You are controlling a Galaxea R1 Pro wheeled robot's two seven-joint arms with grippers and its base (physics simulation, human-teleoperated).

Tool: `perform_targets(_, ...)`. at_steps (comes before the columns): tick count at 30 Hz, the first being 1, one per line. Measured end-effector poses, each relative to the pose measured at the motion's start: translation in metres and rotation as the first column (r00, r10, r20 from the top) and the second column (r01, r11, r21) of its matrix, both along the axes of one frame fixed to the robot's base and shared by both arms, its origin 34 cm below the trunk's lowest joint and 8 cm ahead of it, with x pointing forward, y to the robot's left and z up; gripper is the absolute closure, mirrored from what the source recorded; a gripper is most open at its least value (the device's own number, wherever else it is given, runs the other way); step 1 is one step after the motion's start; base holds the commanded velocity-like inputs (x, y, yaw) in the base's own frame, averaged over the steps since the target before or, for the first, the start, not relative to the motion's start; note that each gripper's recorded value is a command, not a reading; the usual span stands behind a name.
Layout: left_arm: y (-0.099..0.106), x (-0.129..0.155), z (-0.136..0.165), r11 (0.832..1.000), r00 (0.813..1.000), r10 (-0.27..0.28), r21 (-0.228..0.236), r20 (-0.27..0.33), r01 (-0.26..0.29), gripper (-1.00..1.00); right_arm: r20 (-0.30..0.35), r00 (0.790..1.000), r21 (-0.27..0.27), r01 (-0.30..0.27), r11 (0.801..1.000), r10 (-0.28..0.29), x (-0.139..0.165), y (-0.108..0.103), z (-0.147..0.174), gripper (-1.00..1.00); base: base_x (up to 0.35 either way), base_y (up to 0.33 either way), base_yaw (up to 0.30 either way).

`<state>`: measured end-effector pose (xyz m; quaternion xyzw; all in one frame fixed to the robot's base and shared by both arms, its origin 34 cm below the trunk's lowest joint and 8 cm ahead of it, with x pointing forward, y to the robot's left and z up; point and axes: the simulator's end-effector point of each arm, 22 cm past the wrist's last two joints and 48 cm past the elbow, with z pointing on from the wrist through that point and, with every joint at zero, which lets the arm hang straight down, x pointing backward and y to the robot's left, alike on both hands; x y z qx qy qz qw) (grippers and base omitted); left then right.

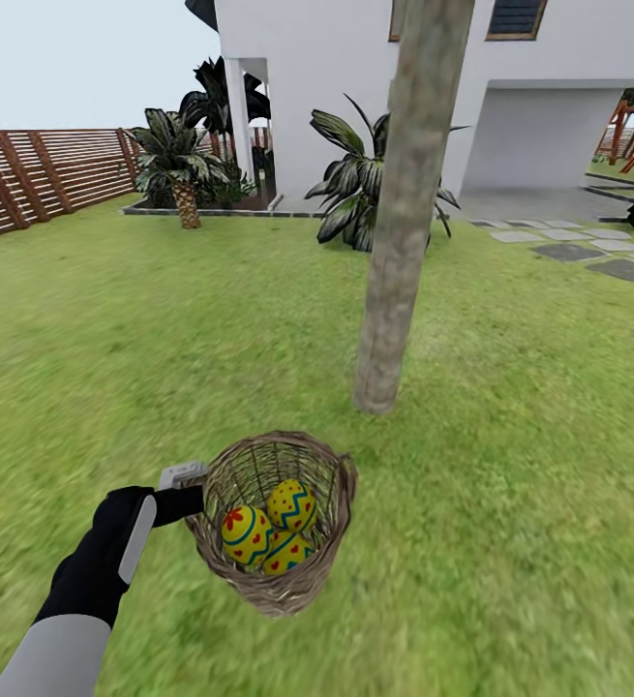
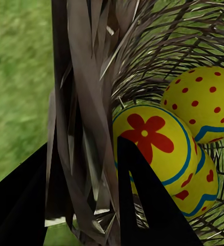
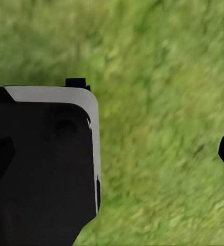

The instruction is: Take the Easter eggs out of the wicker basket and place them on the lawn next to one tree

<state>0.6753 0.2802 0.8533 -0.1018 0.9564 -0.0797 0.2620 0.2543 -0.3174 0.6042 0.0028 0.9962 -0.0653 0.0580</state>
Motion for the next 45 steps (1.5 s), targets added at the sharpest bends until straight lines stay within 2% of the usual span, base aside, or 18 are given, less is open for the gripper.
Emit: perform_targets(45,0.0012,-0.0006,-0.0008,1.000,1.000,0.001,0.002,-0.002,-0.001,1.00,-0.004,1.000,0.000,-0.001,1.000,0.001,-0.0018,0.0003,-0.0001,-1.00,0.329,0.000,0.000)
